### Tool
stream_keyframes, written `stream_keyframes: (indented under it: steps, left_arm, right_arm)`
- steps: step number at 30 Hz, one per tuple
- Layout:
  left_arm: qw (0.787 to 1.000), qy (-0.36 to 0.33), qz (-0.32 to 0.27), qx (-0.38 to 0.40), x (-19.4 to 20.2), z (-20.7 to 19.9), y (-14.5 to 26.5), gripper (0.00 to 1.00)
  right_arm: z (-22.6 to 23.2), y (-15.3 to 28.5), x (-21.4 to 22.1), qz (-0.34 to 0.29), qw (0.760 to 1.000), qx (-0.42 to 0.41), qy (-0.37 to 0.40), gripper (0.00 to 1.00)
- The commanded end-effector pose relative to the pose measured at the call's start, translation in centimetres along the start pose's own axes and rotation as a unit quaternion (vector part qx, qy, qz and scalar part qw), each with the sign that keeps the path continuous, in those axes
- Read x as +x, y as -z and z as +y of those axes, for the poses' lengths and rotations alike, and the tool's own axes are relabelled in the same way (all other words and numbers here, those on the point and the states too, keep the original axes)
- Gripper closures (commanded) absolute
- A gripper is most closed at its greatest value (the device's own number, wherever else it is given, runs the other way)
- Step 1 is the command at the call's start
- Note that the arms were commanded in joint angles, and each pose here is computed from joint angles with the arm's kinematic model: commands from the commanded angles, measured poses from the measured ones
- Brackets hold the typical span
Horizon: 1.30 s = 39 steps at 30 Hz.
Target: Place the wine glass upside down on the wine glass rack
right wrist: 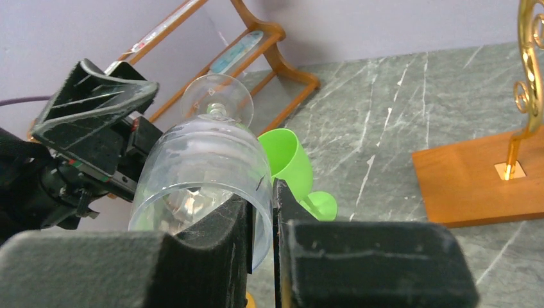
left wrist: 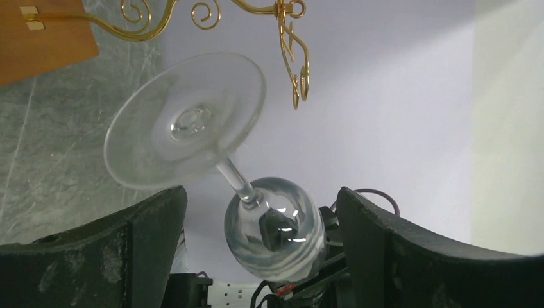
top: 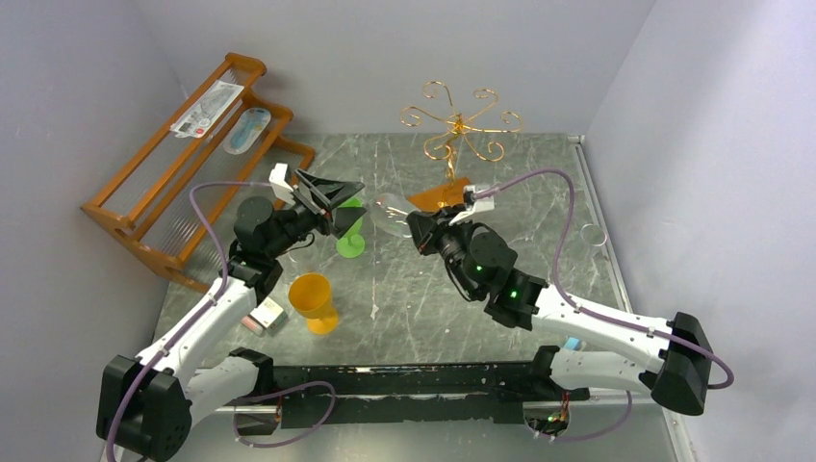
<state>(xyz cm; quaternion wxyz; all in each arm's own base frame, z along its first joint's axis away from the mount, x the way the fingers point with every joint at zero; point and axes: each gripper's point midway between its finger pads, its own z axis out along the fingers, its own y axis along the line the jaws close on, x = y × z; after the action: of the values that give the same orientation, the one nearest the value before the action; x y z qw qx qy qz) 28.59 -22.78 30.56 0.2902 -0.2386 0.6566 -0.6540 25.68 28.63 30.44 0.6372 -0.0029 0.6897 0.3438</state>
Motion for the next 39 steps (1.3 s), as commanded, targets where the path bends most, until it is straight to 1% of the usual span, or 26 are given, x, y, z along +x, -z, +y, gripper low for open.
stream_keyframes:
  steps: [1,3,6,9,13,18,23,29,32,37,38,39]
  left_arm:
    - [0.999,0.033,-0.025,0.020,-0.5,-0.7,0.2,0.15]
    - [0.998,0.032,-0.040,0.034,-0.9,-1.7,0.3,0.22]
    - [0.997,0.033,-0.062,0.018,-1.7,-2.3,0.3,0.29]
    - [0.996,0.040,-0.079,0.025,-2.2,-3.4,0.5,0.38]
    - [0.993,0.040,-0.103,0.051,-3.1,-4.9,0.8,0.41]
    - [0.990,0.039,-0.115,0.070,-3.6,-6.1,0.7,0.50]
    - [0.987,0.041,-0.131,0.079,-4.4,-6.9,0.5,0.66]
    - [0.984,0.044,-0.144,0.098,-4.9,-7.7,0.5,0.71]
    - [0.982,0.046,-0.147,0.106,-5.1,-8.1,0.5,0.71]
    - [0.982,0.048,-0.150,0.107,-5.3,-8.3,0.4,0.67]
    - [0.982,0.049,-0.150,0.106,-5.3,-8.2,0.3,0.67]
    - [0.982,0.052,-0.151,0.105,-5.3,-8.0,0.3,0.70]
  right_arm:
    - [2.5,0.0,-4.2,-0.073,0.997,-0.021,-0.030,1.00]
    - [3.0,0.1,-4.0,-0.072,0.996,-0.035,-0.032,1.00]
    - [3.5,0.3,-3.9,-0.074,0.995,-0.051,-0.038,1.00]
    - [3.7,0.4,-3.9,-0.076,0.994,-0.060,-0.044,1.00]
    - [3.7,0.3,-3.4,-0.074,0.994,-0.061,-0.052,1.00]
    - [3.7,0.3,-3.3,-0.074,0.993,-0.063,-0.060,1.00]
    - [4.0,0.4,-3.1,-0.073,0.992,-0.073,-0.069,1.00]
    - [4.4,0.2,-2.1,-0.060,0.992,-0.084,-0.072,1.00]
    - [4.6,0.1,-1.7,-0.056,0.991,-0.091,-0.075,1.00]
    - [5.4,0.2,-1.4,-0.051,0.990,-0.114,-0.070,1.00]
    - [5.6,0.3,-1.4,-0.052,0.989,-0.121,-0.070,1.00]
    - [5.8,0.4,-1.5,-0.052,0.988,-0.127,-0.069,1.00]
